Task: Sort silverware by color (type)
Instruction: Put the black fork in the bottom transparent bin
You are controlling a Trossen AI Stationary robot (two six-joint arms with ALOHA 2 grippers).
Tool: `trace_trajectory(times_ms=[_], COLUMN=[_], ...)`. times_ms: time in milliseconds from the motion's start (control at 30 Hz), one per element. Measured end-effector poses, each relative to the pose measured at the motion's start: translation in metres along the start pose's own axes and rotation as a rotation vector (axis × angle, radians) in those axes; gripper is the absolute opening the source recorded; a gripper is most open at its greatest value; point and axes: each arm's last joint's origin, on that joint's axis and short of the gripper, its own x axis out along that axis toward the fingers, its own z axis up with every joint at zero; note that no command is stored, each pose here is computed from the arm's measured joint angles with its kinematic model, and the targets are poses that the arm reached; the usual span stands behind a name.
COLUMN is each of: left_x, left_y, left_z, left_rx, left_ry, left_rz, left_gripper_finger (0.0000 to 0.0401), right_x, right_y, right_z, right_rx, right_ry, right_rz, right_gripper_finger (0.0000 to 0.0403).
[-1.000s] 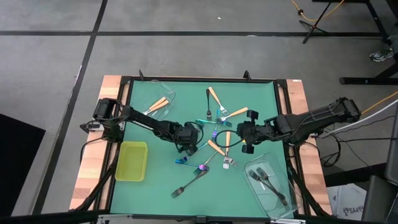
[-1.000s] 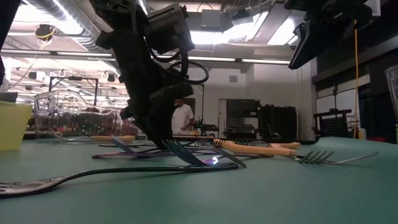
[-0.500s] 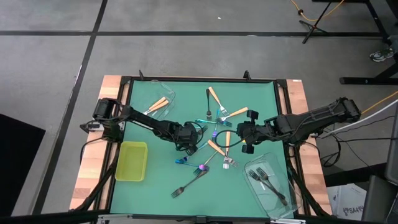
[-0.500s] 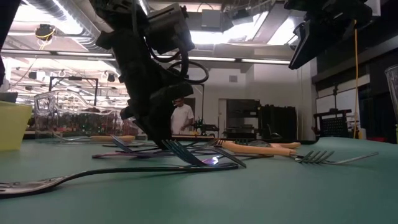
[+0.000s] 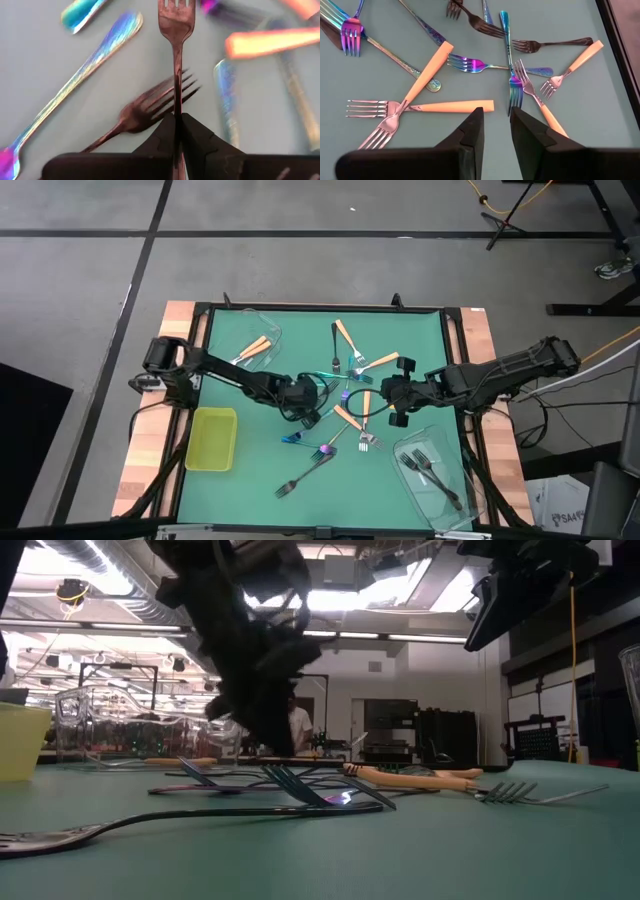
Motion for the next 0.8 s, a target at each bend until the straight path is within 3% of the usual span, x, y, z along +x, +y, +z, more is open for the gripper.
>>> trace_trajectory(times_ms=[367,800], left_x=[-0.036,-0.061], left_y=[-0.009,-0.028], left_z=[0.027,0.058], left_rx=[0.061,0.170], left_ry=[-0.263,-0.640], left_rz=[-0.065,-0.213], left_gripper_finger=[0.0011,0.0011], right_x=[0.000,-0.001], right_y=[0.000,0.003], right_z=[0.001,0.015], right_rx=[0.005,0.061], right_ry=[-0.011,-0.142], right_rz=[0.001,0.034], right_gripper_finger=[0.0085,0.0085])
